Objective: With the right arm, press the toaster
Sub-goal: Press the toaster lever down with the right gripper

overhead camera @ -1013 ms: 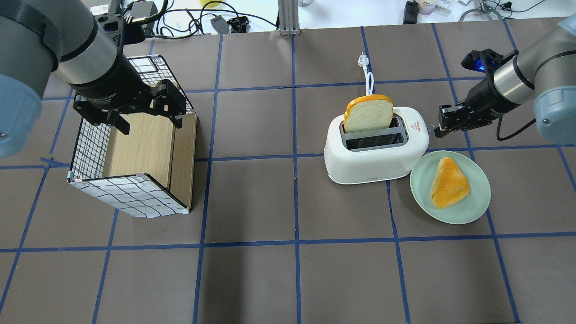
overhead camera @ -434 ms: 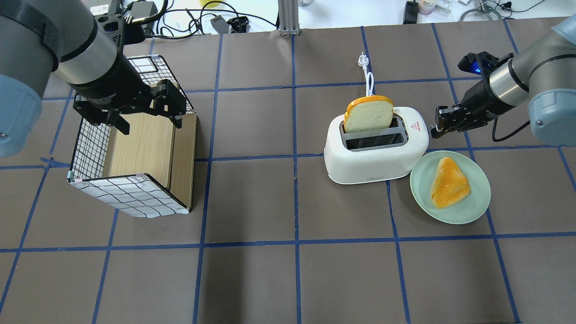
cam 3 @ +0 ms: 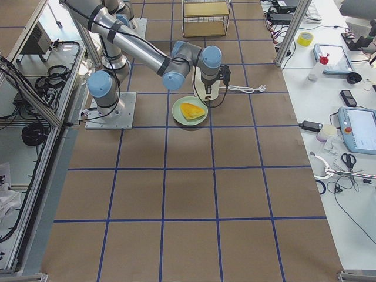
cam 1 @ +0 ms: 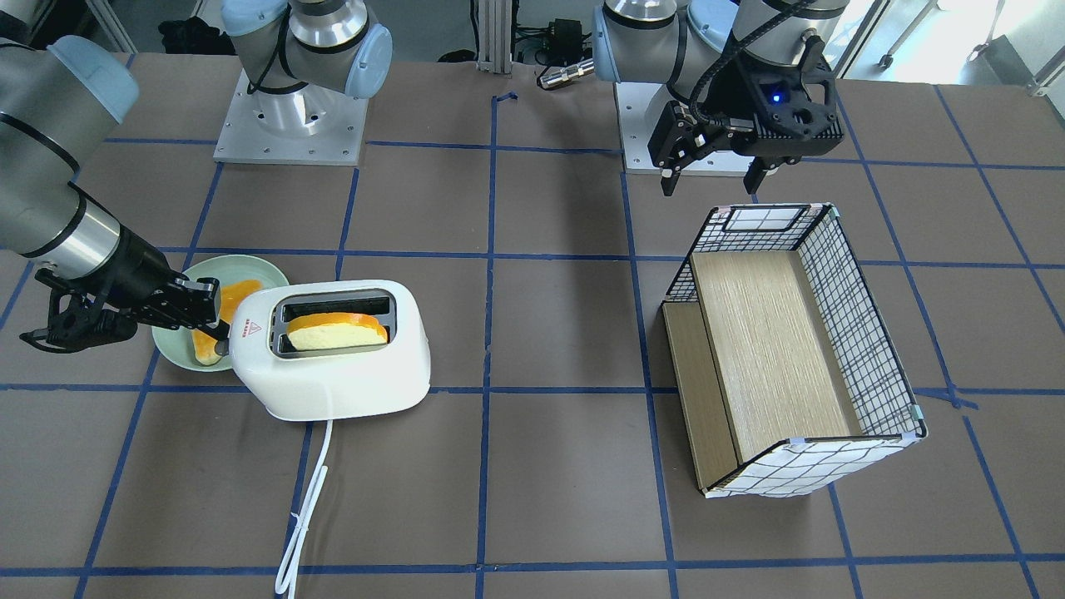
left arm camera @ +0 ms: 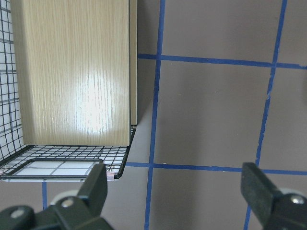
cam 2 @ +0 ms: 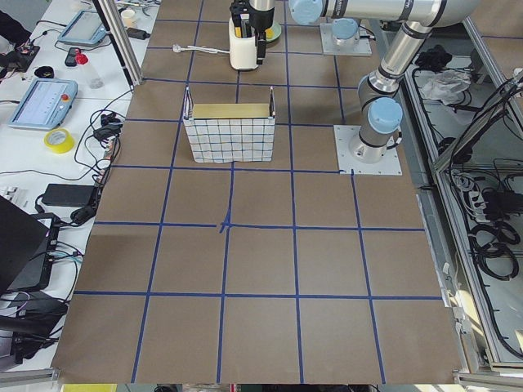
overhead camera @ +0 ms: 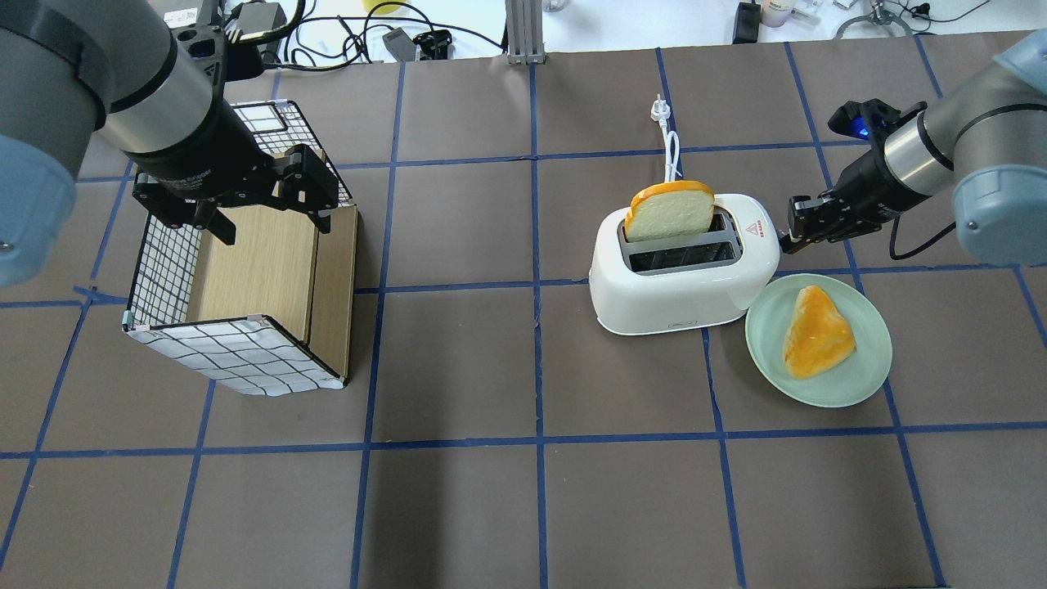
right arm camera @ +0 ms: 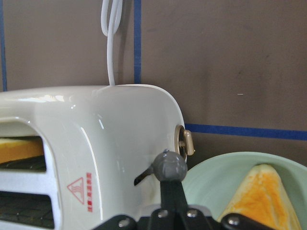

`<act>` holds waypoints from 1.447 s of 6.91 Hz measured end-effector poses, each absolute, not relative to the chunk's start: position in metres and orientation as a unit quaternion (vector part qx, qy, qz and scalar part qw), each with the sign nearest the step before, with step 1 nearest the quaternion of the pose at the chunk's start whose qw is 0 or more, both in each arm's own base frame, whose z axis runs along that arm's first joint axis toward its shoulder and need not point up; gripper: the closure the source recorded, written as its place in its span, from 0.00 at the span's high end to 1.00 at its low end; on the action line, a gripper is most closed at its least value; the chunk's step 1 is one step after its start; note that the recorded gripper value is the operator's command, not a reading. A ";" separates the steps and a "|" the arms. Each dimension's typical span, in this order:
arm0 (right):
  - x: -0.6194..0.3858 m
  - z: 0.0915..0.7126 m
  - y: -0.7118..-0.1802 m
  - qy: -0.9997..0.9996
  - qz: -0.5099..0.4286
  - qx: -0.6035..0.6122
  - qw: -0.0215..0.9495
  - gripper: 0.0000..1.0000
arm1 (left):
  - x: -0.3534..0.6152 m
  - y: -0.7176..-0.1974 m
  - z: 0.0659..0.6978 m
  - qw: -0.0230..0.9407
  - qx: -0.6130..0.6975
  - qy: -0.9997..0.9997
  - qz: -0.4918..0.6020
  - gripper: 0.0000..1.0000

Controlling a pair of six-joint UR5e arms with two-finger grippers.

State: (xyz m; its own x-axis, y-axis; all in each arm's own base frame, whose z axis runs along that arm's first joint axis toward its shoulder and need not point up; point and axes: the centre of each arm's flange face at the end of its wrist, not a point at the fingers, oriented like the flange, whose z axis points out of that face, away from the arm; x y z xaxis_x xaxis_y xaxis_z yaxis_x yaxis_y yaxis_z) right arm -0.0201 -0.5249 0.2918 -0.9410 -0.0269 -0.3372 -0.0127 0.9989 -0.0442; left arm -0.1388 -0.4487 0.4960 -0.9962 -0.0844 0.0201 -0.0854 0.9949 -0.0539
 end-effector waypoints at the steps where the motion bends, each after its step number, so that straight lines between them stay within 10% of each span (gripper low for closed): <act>1: -0.021 0.289 -0.527 0.985 -0.021 -0.010 0.171 0.00 | -0.139 -0.449 0.496 0.009 0.042 -0.999 0.027 1.00; 10: -0.020 0.262 -0.524 0.985 -0.021 -0.008 0.171 0.00 | -0.139 -0.449 0.495 0.009 0.043 -0.999 0.027 1.00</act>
